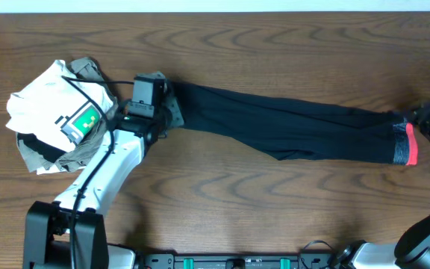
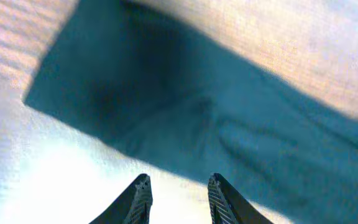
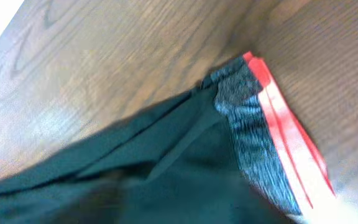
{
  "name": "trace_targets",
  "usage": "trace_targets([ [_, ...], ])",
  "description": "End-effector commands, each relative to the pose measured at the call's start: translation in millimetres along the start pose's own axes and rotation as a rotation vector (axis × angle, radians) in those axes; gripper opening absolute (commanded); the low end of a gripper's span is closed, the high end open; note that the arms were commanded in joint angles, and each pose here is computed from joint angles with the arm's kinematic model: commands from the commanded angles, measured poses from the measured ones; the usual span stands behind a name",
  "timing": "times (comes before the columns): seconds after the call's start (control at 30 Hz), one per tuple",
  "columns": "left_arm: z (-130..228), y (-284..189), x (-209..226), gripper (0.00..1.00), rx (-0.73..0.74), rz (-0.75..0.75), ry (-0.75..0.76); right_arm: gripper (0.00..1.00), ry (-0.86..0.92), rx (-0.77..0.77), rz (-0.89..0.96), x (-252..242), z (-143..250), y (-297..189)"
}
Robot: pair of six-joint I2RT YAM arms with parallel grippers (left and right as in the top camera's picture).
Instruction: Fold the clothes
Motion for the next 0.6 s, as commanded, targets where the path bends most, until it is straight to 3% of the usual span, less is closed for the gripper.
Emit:
trace_targets([
  [0.0,3,3,-7,0.33,0.023,0.012,0.040,0.01,-0.032,0.056,0.030,-7,10,12],
  [0.17,4,3,-9,0.33,0.028,0.013,0.043,0.01,-0.026,0.131,0.043,-16,28,39],
  [0.57,5,3,-9,0.34,0.029,0.012,0.043,0.01,-0.015,0.165,0.058,-27,32,107],
])
Point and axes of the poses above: each gripper's point midway between its finger pads, its own y axis out along the fingers, its own x axis along the line the jaws close on, z = x × y, the point moved 7 cm from there along -y, back along the fingers, and after that the axes turned 11 degrees about y, right-handed, at the moved point
